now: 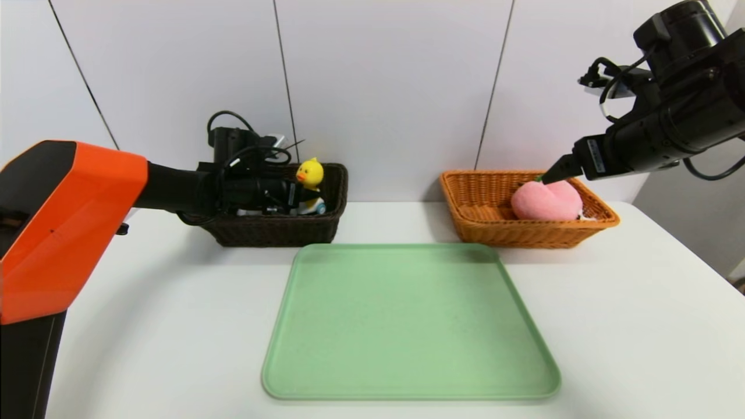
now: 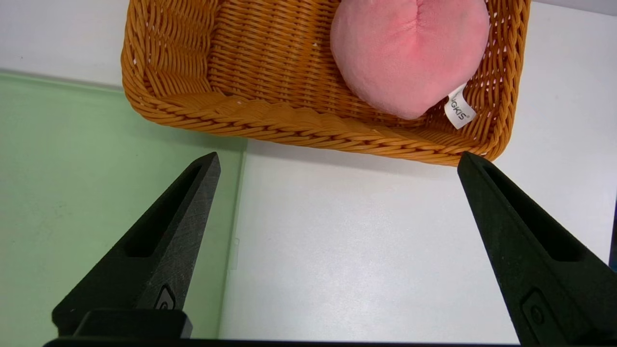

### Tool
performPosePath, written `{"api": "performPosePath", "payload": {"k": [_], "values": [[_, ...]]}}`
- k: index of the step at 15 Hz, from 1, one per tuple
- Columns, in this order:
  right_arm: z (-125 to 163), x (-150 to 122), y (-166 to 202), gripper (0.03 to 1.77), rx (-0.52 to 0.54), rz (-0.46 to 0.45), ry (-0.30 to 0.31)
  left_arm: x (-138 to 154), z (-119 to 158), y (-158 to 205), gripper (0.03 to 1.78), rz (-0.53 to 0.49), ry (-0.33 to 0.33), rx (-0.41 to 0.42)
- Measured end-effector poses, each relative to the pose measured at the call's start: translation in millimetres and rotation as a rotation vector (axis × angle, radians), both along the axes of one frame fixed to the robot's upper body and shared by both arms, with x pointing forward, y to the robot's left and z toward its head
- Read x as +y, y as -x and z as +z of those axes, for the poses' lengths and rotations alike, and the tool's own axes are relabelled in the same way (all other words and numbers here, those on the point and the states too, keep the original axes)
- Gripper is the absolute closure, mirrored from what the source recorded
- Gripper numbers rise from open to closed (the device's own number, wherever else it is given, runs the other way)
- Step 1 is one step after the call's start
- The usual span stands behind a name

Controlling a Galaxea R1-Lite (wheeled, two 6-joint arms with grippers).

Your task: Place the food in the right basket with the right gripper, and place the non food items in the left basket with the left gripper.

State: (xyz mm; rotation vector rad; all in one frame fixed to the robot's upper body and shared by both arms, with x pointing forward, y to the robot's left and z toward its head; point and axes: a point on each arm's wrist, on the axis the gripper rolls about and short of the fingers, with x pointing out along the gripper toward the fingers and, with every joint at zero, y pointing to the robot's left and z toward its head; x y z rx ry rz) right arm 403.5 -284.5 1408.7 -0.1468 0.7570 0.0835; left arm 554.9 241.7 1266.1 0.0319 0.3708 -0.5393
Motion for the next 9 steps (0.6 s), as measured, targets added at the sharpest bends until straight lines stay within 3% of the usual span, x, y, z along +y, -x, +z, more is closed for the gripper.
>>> {"api": "performPosePath", "payload": {"k": [2, 4, 6, 9], "values": [[2, 0, 2, 0.10, -0.007, 0.000, -0.001, 1, 12, 4, 0.39, 0.000, 0.005, -0.026], [8, -1, 6, 0.10, -0.026, -0.002, 0.000, 3, 44, 18, 0.33, 0.003, 0.013, -0.076], [15, -1, 13, 0.10, -0.050, -0.008, 0.012, 8, 84, 46, 0.28, 0.017, 0.010, -0.093], [25, -4, 26, 0.10, -0.072, 0.008, 0.031, 22, 144, 113, 0.22, 0.055, -0.024, -0.036]]}}
